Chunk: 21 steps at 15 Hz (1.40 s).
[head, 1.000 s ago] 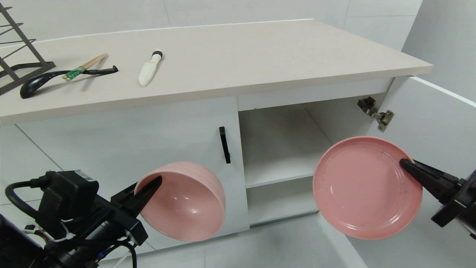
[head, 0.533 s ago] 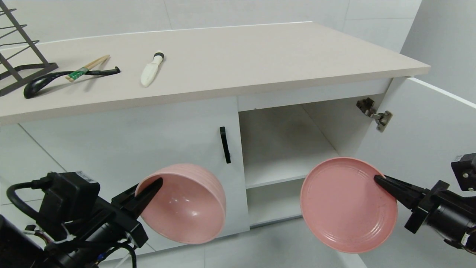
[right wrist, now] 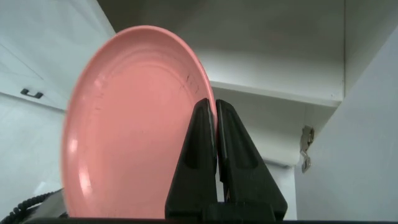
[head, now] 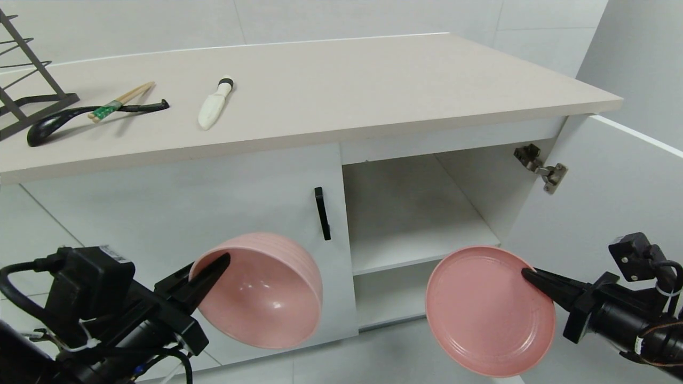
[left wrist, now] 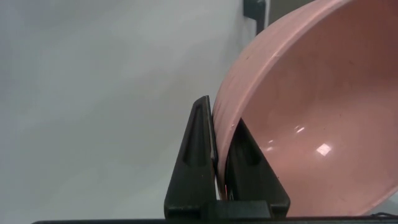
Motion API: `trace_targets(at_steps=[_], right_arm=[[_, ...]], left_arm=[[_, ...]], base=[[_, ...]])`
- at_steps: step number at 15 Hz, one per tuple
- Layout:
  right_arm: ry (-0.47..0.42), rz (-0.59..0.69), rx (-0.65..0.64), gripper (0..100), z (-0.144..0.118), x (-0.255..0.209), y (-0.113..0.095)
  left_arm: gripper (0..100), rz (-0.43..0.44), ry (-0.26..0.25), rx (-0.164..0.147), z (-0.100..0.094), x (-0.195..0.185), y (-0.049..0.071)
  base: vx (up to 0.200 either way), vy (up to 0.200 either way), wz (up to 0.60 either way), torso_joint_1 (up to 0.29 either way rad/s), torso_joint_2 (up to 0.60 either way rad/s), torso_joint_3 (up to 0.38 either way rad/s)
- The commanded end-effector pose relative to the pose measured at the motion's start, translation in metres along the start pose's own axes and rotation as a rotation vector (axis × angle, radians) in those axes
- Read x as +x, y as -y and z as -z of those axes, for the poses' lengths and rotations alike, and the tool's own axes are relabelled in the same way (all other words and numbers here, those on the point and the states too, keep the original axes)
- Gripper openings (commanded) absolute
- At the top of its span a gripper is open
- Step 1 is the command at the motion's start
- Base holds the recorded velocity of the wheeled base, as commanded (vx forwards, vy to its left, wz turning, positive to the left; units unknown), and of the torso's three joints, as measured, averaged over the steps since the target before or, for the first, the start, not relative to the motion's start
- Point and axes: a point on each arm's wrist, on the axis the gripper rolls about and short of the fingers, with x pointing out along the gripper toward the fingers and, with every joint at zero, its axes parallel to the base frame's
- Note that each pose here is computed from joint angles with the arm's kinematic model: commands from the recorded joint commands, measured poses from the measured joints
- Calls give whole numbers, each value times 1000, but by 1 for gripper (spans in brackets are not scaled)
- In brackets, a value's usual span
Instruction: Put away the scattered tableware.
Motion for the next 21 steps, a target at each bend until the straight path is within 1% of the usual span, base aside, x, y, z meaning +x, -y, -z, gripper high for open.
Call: trace_targets(at_steps=[1,2,5,7,12,13,14,17,18,19,21], right_arm=[[-2,-4,0,0,1,5,1],[-2,-6,0,0,1,5,1],[1,-6,-1,0,0,5,1],[9,-6,-4,0,-1,7,1],[-7,-14,-26,0,2,12,1],[-15,-14,-22,0,4,15,2],[-31,-12,-17,0,8,18,3],[-33,-20,-17,0,9,29,5],[-24,-42,-23,0,8,32,1],[-27,-50,-23,0,9,36,0],[-16,-55,-25,0,9,53,3]], left_arm=[[0,25,-2,-2,0,0,4],[0,48,-14,-3,1,0,8],[0,58,-30,-1,2,-1,9],[0,58,-29,-1,2,-1,9],[0,53,-28,-4,2,-1,9],[0,49,-32,-4,2,-2,8],[0,47,-29,-4,1,-2,8],[0,46,-6,9,-2,-4,8],[0,45,28,8,-8,-9,6],[0,43,43,7,-10,-12,6],[0,43,46,7,-11,-12,6]], base=[[0,200,0,2,2,-2],[0,200,0,2,-2,2],[0,0,0,0,0,0],[0,0,0,0,0,0],[0,0,0,0,0,0],[200,0,0,-2,2,-2],[200,0,0,2,-2,2],[0,0,0,0,0,0],[0,0,0,0,0,0],[0,0,0,0,0,0],[0,0,0,0,0,0]])
